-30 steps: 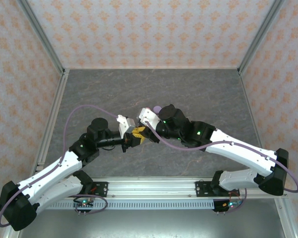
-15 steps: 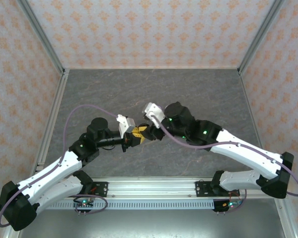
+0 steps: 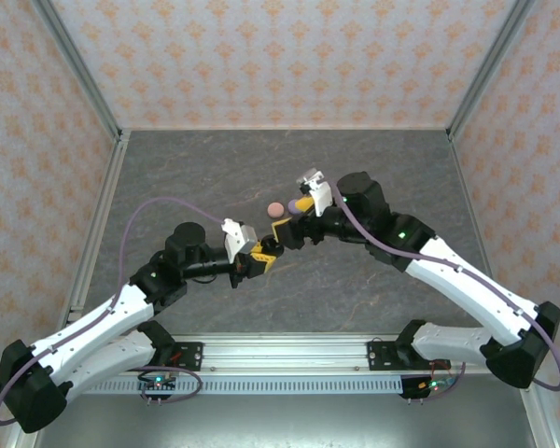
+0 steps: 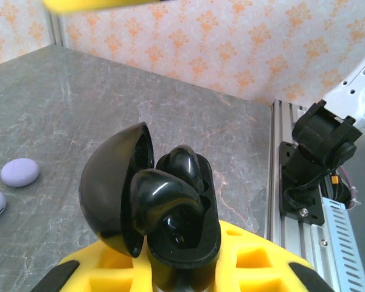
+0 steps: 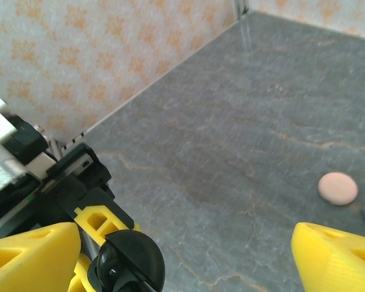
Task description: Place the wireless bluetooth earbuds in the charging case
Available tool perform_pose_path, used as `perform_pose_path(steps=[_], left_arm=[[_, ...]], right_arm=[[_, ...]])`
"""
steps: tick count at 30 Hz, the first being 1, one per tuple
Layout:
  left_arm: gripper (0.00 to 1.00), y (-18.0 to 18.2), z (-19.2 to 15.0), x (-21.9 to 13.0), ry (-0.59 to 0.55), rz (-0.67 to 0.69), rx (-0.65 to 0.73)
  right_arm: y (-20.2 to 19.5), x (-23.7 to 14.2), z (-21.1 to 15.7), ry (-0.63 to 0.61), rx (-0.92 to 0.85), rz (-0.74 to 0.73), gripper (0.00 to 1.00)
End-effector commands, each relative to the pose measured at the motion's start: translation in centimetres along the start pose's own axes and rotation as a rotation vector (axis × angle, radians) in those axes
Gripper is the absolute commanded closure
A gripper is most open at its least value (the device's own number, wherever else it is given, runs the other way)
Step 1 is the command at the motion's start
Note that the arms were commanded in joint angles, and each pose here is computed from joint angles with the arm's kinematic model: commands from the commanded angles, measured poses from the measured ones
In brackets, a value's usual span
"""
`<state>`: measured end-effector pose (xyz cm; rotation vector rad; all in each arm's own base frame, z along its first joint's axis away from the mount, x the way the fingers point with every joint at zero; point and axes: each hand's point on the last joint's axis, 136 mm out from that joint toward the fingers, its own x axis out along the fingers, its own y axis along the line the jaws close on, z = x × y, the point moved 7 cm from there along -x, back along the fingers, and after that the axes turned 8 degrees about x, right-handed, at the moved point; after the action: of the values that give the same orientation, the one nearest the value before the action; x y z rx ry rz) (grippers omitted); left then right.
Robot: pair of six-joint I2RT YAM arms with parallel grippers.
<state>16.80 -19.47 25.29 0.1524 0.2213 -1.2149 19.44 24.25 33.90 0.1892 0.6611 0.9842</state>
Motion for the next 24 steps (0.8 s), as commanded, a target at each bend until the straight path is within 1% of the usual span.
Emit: perform_pose_path(steps=[1, 8, 10, 13, 24], left_arm=[[1.00, 0.1, 1.5, -0.5, -0.015, 0.045, 0.099], [1.00, 0.3, 1.7, -0.5, -0.007, 0.060, 0.131], [1.00, 0.3, 1.7, -0.4, -0.006, 0.059, 0.131], [1.00, 0.4, 1.8, -0.3, -0.005, 0.058, 0.131], [1.00, 0.5, 1.9, -0.2, -0.002, 0.061, 0.129]], right_arm=[[0.2, 0.3, -0.5, 0.042, 0.061, 0.041, 0.07], [-0.1, 0.8, -1.1, 0.078, 0.066, 0.037, 0.05], [-0.5, 1.7, -1.6, 0.114, 0.075, 0.033, 0.05], [-0.6, 2.1, -1.9, 0.135, 0.078, 0.040, 0.05], [-1.0, 2.4, -2.5, 0.166, 0.079, 0.019, 0.05]])
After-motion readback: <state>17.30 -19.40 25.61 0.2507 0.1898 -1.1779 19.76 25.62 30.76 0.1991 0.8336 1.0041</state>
